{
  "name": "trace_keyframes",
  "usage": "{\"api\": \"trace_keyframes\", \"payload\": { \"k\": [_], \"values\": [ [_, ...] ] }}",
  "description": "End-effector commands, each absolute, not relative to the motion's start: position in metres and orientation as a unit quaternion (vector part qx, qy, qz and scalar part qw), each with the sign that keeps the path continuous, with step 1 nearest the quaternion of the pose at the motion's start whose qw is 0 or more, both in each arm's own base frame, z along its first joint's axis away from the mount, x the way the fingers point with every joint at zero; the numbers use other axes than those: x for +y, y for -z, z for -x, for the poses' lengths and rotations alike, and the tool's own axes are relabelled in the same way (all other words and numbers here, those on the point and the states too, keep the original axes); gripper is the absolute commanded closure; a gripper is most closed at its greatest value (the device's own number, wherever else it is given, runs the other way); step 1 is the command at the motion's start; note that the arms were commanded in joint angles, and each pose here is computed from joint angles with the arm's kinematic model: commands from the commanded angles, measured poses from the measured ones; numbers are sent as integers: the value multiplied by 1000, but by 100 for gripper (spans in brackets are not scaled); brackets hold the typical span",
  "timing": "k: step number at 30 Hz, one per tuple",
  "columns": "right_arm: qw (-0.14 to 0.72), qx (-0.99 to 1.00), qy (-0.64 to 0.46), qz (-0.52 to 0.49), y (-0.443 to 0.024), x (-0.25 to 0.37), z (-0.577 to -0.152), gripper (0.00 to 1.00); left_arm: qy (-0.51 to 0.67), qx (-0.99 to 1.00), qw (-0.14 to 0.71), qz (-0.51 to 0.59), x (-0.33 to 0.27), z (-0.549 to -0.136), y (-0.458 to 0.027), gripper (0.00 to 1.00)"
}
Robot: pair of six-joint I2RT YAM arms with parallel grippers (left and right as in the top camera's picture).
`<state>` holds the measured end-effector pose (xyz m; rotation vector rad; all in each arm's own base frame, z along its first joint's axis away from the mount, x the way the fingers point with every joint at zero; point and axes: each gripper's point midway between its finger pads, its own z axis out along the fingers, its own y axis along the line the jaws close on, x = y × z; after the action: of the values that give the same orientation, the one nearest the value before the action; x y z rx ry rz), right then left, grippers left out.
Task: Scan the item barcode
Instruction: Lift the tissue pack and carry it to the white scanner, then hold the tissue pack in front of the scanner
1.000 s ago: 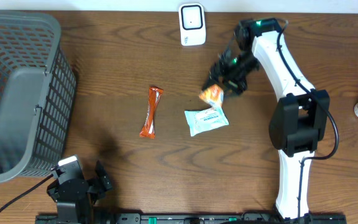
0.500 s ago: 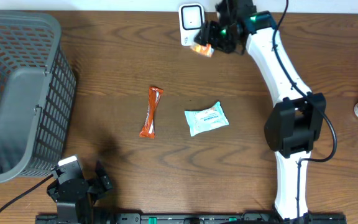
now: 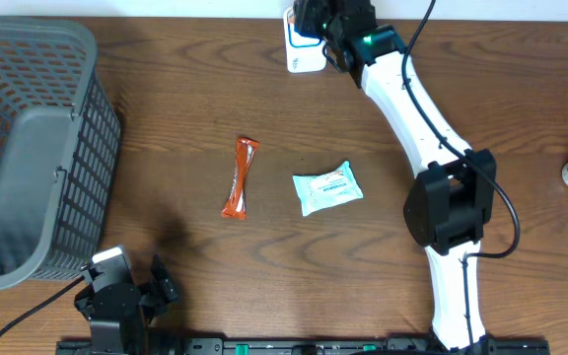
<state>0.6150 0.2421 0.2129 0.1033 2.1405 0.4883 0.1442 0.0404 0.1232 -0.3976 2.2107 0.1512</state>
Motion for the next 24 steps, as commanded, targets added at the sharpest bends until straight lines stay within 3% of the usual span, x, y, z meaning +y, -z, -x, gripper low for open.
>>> {"api": "trace_keyframes", "payload": {
  "k": [1,14,24],
  "values": [
    [472,865,-162,-52,-192,236,-631,40,-62,885,430,166,42,-144,-122,2],
    [550,823,-133,-57,-151,236,-675,35,-62,885,430,166,42,-144,-122,2],
    [552,825,-114,-37,-144,237,-676,35,-62,885,430,166,42,-144,-122,2]
  ]
}}
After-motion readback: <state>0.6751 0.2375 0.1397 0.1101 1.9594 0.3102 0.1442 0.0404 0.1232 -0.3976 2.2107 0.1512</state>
